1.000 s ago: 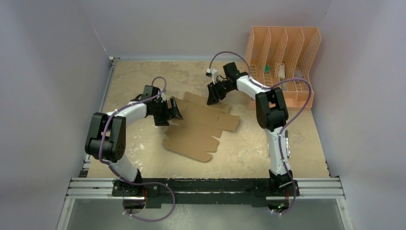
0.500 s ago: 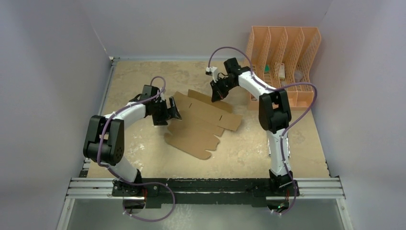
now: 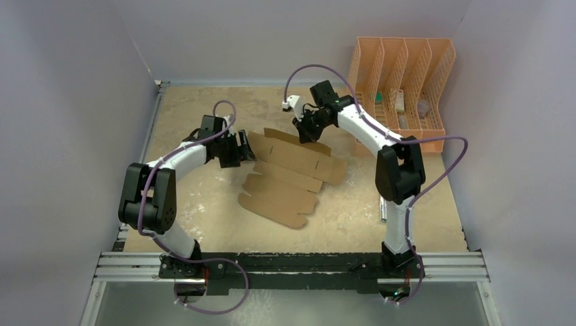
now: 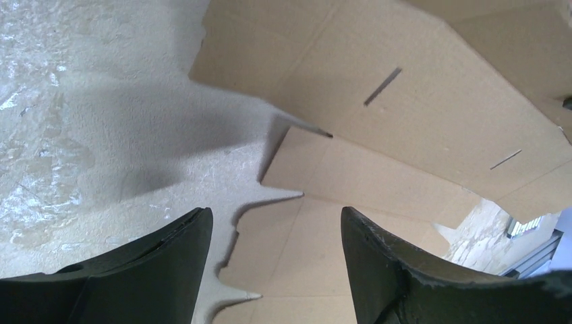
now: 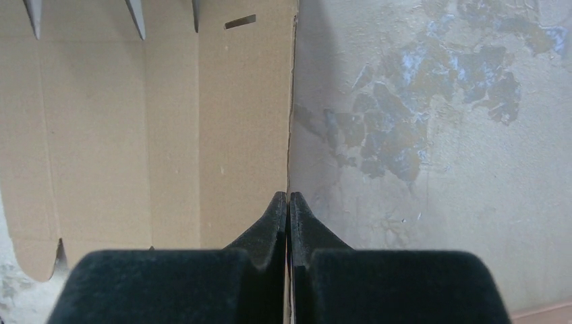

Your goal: Fold the paper box

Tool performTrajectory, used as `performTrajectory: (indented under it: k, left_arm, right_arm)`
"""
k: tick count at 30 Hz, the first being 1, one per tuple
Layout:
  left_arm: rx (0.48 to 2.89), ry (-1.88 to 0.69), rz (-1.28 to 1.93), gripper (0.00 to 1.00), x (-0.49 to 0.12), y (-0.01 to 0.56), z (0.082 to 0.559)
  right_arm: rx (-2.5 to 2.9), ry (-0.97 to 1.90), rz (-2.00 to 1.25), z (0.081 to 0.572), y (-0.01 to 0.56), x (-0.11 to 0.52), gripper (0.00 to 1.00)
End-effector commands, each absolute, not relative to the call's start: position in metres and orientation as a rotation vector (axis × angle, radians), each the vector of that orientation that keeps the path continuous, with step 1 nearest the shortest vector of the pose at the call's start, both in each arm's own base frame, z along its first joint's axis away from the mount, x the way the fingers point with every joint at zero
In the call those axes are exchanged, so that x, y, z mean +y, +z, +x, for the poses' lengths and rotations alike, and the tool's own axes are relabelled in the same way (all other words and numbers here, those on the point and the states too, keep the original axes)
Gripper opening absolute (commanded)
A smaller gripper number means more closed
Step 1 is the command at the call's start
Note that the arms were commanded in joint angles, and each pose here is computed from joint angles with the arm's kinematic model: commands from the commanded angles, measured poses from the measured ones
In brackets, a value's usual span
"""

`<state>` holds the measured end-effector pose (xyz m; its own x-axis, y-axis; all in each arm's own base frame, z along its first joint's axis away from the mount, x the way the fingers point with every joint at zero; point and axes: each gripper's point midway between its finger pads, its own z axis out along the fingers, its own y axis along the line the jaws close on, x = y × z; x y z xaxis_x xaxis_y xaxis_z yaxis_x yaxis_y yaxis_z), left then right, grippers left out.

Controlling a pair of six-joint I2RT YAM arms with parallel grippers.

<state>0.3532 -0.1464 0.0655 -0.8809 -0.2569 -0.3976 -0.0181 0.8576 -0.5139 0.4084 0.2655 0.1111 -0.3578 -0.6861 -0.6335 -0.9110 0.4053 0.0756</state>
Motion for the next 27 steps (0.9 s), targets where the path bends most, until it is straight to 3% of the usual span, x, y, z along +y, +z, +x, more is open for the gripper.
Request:
performTrajectory:
  k: [1, 7, 13, 27]
  left_arm:
    - [2.478, -0.725, -0.145, 0.69, -0.147, 0.080, 0.361]
    - [2.428, -0.825, -0.234, 0.68, -0.156, 0.079, 0.354]
    - [2.229, -1.019, -0.334, 0.66, -0.177, 0.098, 0.371]
    - [2.291, -1.002, -0.263, 0.60, -0.196, 0.073, 0.377]
  right_arm:
    - [2.022, 0.429, -1.446, 0.403, 0.141, 0.264, 0.00]
    - [1.961, 0.376, -1.433, 0.397, 0.163, 0.265, 0.00]
    - [1.917, 0.390, -1.448, 0.389, 0.163, 0.267, 0.00]
    - [1.896, 0.391, -1.450, 0.384, 0.155, 0.266, 0.00]
